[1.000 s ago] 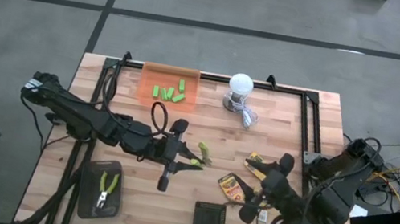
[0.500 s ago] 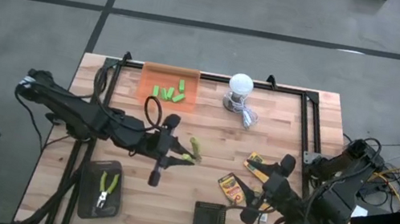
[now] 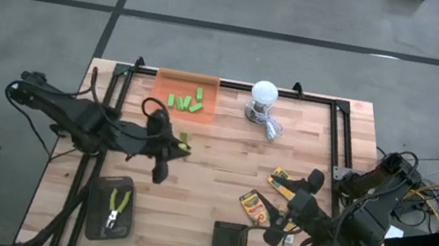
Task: Pick & Place School Supplies
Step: Put the green hole puncher into the left black bin
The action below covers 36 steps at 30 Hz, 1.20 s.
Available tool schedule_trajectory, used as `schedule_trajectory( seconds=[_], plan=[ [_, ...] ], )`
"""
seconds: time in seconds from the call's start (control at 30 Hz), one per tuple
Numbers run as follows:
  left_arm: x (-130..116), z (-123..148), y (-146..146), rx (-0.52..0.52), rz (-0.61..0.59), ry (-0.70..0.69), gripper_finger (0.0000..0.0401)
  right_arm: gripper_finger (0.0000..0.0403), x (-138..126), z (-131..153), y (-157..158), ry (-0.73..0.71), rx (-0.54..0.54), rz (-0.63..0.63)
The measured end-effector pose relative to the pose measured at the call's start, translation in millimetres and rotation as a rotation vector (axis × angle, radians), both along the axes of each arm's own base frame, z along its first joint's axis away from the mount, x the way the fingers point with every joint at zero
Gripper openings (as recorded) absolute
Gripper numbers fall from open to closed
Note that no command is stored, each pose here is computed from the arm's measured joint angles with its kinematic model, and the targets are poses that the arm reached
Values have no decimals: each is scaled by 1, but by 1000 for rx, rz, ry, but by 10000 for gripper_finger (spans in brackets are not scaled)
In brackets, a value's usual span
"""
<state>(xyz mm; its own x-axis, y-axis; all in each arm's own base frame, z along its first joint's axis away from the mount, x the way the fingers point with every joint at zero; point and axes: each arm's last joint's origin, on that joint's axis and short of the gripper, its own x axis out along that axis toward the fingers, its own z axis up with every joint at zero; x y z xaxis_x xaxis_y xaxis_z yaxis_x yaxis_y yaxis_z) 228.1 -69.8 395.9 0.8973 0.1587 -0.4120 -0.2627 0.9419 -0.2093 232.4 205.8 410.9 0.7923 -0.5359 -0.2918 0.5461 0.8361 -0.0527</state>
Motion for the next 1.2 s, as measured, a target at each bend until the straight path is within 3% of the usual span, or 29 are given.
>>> schedule_trajectory(
  seconds=[0.47, 0.73, 0.87, 1.07, 1.2],
  plan=[
    [-54, -26, 19, -412, 442, 319, 58, 249, 8, -9, -7, 50, -84, -22],
    [-65, -36, 14, -583, 514, 488, 58, 250, 11, -27, -8, 56, -93, -54],
    [-70, -40, 8, -632, 515, 567, 58, 251, 12, -32, -9, 12, -85, -90],
    [-81, -47, -1, -616, 550, 708, 58, 244, 12, -34, -11, 7, -98, -99],
    [-82, -49, -11, -577, 485, 741, 58, 242, 13, -33, -13, 7, -99, -105]
  ],
)
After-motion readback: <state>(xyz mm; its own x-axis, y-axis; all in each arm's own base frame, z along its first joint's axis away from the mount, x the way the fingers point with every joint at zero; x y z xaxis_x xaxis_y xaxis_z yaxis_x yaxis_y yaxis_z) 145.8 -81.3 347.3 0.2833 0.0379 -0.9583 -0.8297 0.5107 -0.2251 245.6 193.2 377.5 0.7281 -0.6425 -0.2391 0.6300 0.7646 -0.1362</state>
